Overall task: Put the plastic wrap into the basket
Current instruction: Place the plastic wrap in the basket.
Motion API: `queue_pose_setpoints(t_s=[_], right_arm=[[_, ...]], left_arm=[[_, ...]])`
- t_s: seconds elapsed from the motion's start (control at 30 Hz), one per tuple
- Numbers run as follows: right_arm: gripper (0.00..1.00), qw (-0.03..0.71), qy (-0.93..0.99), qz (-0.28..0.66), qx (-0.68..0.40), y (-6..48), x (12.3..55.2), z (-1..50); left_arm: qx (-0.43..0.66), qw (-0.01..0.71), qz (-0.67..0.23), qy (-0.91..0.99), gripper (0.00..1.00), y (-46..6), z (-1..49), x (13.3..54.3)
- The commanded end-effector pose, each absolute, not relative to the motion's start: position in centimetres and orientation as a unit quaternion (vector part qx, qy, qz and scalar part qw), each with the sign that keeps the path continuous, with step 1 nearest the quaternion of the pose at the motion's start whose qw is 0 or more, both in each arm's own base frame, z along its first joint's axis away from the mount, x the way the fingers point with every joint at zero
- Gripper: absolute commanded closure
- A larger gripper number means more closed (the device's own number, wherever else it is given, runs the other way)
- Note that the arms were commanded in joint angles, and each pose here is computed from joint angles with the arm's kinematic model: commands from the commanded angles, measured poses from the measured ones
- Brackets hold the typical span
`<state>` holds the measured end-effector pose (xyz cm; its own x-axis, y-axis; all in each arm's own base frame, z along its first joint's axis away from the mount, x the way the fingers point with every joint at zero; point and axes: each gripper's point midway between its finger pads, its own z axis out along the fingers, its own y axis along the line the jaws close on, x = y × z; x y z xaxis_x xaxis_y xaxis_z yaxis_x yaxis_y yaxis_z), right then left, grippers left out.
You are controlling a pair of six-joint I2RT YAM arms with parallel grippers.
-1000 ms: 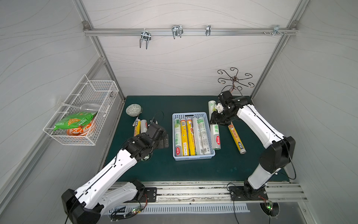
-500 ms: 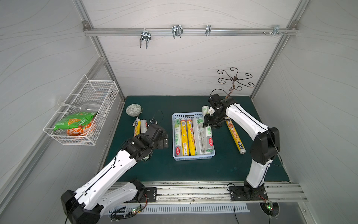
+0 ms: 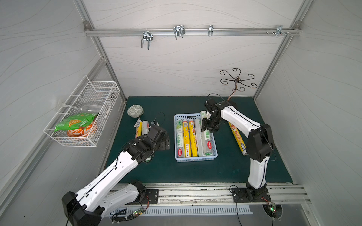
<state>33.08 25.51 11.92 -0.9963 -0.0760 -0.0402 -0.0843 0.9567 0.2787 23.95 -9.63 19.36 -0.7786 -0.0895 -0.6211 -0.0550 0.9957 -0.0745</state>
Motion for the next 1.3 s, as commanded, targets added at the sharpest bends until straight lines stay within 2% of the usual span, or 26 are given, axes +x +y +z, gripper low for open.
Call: queue_pose_setpoints(t_s=[0.0,0.3,0.53,0.67,0.73,0.97,1.27], right_arm=[[0.62,0.027,0.989,0.135,-0.049,26.1,33.7,11.7],[0.61,0.012,0.991,0.119,-0.059,26.3,33.4,9.6],[0.41,0.002,0.992,0.1,-0.077,26.3,32.9,9.1],[0.23,0.022,0.993,0.086,-0.08,25.5,33.2,10.6],[0.18,0.034,0.992,0.085,-0.082,25.2,33.3,11.5],[0.18,0.056,0.988,0.111,-0.09,24.9,32.4,15.1],[0.18,0.092,0.972,0.189,-0.108,25.5,30.0,20.3]], left_arm=[[-0.046,0.338,-0.027,0.94,0.01,-9.5,19.5,24.2],[-0.046,0.338,-0.027,0.94,0.01,-9.6,19.5,24.3],[-0.044,0.338,-0.025,0.94,0.01,-9.7,19.6,24.5],[-0.046,0.341,-0.026,0.939,0.01,-9.6,19.9,24.5],[-0.049,0.344,-0.027,0.937,0.01,-9.5,20.2,24.5],[-0.047,0.354,-0.023,0.934,0.01,-9.2,20.8,24.4],[-0.06,0.355,0.002,0.933,0.01,-8.3,20.8,24.8]])
